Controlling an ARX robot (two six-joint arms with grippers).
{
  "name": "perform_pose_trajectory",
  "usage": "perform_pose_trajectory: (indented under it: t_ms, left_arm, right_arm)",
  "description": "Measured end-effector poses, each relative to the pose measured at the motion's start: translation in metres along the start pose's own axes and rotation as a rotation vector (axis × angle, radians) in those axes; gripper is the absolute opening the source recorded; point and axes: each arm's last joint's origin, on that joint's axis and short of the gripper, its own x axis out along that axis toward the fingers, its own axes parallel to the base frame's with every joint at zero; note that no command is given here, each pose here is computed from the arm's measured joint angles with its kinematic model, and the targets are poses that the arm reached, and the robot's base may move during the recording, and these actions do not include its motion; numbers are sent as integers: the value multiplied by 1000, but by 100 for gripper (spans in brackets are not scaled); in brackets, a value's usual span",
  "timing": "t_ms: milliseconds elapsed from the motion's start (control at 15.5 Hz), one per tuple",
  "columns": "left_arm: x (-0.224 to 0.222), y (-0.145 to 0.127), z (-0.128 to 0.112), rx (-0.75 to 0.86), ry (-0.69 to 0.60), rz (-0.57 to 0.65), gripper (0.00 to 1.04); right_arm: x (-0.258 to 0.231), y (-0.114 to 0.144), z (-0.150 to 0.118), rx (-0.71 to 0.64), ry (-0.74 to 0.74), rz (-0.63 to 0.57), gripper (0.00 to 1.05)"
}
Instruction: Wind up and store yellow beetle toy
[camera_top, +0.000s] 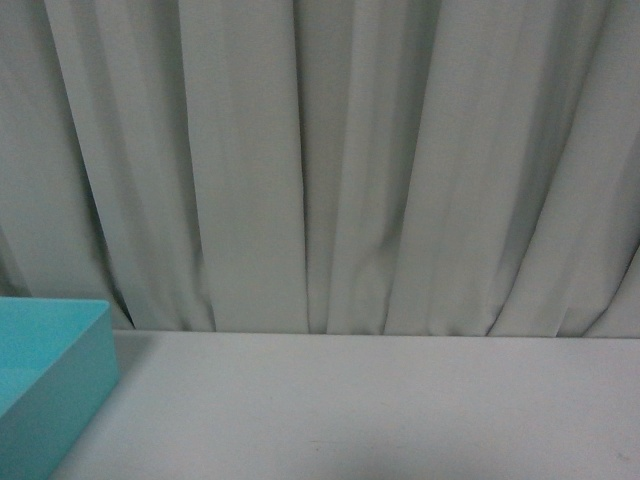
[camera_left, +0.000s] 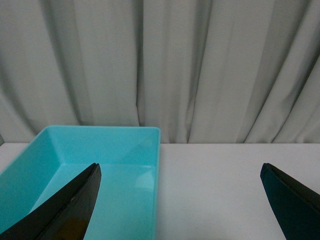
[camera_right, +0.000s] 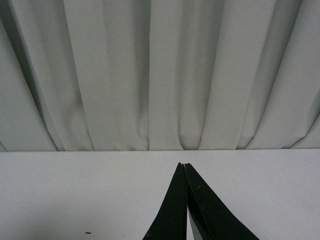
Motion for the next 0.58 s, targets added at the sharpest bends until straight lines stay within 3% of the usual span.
perform_pose_trajectory:
  t_ms: [580]
  left_arm:
    - [0,0,0,0,0,0,98]
  right_arm:
    - [-16,0,1,0,-6,0,2]
